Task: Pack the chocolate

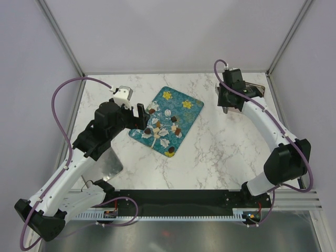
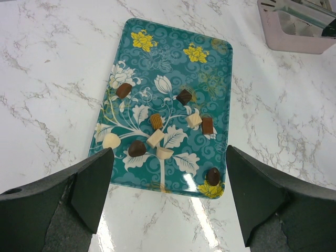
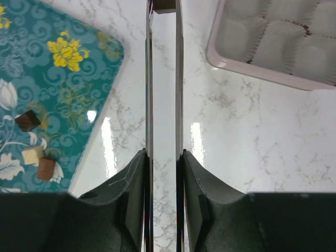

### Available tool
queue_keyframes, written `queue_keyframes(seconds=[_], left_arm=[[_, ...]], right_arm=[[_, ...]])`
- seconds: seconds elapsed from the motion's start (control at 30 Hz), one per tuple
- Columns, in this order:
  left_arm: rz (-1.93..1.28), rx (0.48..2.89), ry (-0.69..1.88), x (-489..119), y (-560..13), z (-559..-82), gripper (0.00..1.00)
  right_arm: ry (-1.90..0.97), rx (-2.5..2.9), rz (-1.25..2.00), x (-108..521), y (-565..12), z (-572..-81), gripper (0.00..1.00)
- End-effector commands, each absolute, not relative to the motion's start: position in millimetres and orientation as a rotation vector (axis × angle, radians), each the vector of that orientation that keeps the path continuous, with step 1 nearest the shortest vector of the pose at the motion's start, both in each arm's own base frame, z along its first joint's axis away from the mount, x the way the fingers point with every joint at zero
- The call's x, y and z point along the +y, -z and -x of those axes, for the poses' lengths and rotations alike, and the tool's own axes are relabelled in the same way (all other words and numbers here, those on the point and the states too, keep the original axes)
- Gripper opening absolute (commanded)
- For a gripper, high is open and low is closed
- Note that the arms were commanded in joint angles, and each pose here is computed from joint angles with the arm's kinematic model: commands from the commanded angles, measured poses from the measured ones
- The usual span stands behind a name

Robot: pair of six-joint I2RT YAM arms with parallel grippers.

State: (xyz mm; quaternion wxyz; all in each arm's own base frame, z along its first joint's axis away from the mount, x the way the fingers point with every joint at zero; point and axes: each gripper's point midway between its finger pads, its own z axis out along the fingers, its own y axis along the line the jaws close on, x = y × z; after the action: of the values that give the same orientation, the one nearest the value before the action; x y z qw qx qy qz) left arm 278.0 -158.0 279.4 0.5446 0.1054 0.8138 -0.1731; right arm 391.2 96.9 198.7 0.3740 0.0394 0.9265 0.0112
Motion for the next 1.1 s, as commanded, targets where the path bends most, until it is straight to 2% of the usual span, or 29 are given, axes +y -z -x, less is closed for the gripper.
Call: queue_keyframes(seconds=[0.0,0.4,1.07], left_arm=[[-0.246,1.886,0.412,-155.8,-293.7,-280.1,0.95],[-0.246,1.887,0.411,-155.8,-293.4,-279.9,0.95],[-0.248,1.889,0.413,-156.6,-292.8,-280.3,0.95]], right_arm=[[0.043,2.342,-0.179,68.6,-215.8,-391.9,0.36],[0.142,2.397,-0.332,18.8,-191.6,-388.3,0.36],[0.109,2.462,-0.346,20.9,-158.6,-382.5,0.41]])
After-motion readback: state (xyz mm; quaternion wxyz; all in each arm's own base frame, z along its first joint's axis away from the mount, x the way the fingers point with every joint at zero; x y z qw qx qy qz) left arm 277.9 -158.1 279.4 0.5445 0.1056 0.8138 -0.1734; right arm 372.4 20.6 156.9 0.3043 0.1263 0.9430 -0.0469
